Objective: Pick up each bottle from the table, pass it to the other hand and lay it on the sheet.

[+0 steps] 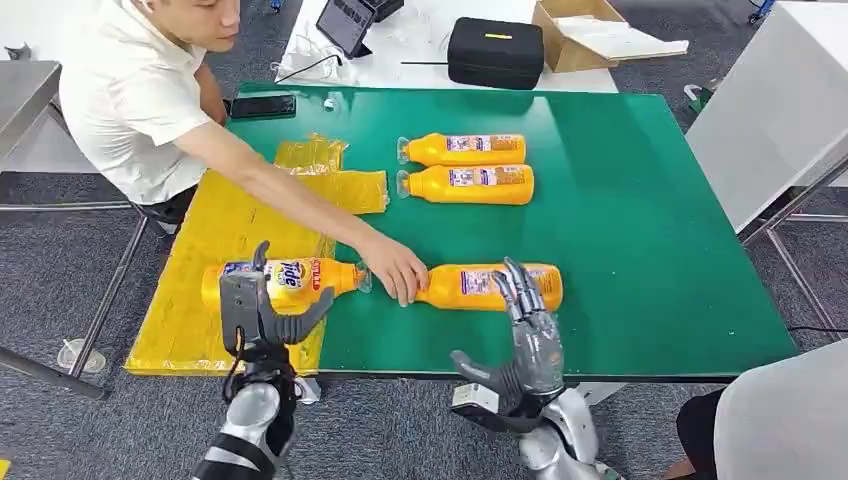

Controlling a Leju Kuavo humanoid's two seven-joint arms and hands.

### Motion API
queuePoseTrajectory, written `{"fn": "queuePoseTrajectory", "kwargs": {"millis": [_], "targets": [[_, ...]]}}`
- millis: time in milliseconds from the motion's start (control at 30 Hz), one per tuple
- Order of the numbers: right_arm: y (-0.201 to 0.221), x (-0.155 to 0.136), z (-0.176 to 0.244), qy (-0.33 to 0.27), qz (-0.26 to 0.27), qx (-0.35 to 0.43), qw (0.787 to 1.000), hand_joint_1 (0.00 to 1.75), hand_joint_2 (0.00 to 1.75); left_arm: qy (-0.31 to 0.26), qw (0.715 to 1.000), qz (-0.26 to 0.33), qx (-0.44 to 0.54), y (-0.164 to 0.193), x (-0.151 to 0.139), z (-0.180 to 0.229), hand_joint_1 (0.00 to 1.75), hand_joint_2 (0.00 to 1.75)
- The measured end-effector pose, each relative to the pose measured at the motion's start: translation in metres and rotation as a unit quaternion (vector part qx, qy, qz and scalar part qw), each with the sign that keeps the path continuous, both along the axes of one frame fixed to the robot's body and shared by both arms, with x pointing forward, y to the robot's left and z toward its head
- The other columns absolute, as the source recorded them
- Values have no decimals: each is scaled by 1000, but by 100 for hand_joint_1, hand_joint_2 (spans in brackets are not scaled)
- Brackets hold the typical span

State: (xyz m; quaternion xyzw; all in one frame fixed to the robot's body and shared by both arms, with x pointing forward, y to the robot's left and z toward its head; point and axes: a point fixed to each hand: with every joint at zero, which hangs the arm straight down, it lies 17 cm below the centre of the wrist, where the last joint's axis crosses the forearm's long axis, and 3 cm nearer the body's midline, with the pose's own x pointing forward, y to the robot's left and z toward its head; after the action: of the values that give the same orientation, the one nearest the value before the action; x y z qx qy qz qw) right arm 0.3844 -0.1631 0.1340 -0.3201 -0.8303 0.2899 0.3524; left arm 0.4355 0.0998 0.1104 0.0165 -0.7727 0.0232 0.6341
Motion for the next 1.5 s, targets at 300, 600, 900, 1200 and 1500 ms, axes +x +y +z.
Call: {"fn": "queuePoseTrajectory", "kwargs": {"millis": [300, 600, 900, 1200, 1500], "targets": [[-66, 31, -16, 21, -95, -88, 991, 0, 175, -23, 999, -23, -26, -23, -20, 23, 0, 175], [-86, 45, -57, 116, -120, -50, 985, 0, 175, -1, 997, -65, -43, -45, -28, 23, 0, 175], [-91, 48, -76, 134, -99, -71, 983, 0, 175, -1, 997, -64, -46, -47, -33, 24, 0, 175], [-74, 60, -94, 153, -83, -110, 979, 0, 175, -10, 998, -18, -62, -31, -26, 31, 0, 175], [-72, 75, -106, 174, -84, -126, 973, 0, 175, -23, 997, 6, -68, -20, -22, 38, 0, 175]]}}
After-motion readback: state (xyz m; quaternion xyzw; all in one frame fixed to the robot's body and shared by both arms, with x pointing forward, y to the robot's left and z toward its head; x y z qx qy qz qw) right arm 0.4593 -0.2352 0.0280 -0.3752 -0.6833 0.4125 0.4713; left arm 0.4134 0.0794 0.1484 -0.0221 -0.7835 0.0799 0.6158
